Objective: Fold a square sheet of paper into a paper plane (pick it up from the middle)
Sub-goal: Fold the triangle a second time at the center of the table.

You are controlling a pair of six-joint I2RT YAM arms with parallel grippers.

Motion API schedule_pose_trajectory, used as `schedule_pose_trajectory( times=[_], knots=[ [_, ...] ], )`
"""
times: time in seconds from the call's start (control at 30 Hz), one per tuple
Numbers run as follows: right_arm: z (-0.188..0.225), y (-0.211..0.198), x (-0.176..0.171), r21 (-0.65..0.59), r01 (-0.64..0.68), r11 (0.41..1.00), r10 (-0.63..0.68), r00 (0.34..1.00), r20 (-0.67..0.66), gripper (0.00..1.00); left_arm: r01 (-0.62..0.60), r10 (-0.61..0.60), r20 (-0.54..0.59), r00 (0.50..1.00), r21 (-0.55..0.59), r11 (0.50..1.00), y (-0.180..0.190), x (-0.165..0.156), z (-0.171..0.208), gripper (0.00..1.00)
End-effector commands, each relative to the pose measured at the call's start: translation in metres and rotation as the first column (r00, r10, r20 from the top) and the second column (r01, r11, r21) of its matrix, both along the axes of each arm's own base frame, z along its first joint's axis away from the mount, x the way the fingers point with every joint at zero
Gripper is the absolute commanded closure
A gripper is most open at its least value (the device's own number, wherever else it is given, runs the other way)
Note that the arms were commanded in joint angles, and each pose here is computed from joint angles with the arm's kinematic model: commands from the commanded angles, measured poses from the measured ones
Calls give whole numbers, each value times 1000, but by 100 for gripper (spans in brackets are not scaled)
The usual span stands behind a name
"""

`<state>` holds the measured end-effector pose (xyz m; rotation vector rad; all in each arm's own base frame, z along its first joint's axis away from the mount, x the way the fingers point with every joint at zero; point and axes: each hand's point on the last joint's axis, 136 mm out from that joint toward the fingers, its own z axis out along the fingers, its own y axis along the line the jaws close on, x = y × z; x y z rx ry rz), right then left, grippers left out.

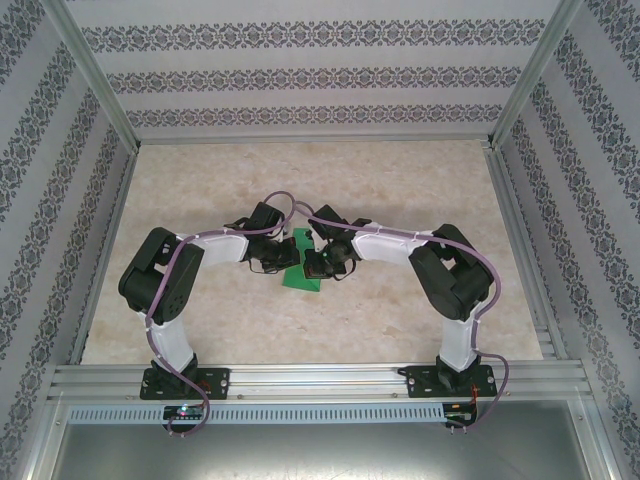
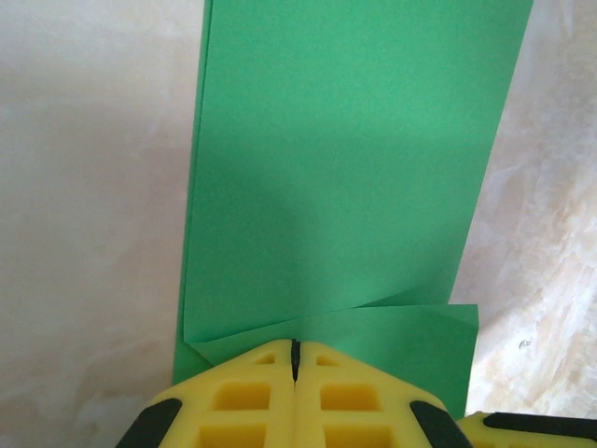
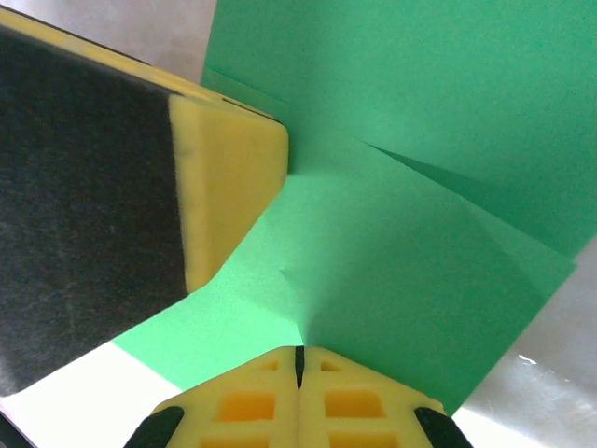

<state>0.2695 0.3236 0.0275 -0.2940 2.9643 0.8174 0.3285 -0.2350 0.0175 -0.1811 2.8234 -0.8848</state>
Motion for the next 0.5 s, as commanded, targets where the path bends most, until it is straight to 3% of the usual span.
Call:
schedule_pose_trajectory(
  times=[0.0,0.47],
  knots=[
    [-7,1,-3,-33,-14,999,14,1000,-7,100,-9,28,-154,988,125,992,23,-38,-42,100],
    [-16,-4,-6,-73,-30,997,29,1000,-10,100,-20,45,-166,985,146,989,27,-41,-47,100]
  ],
)
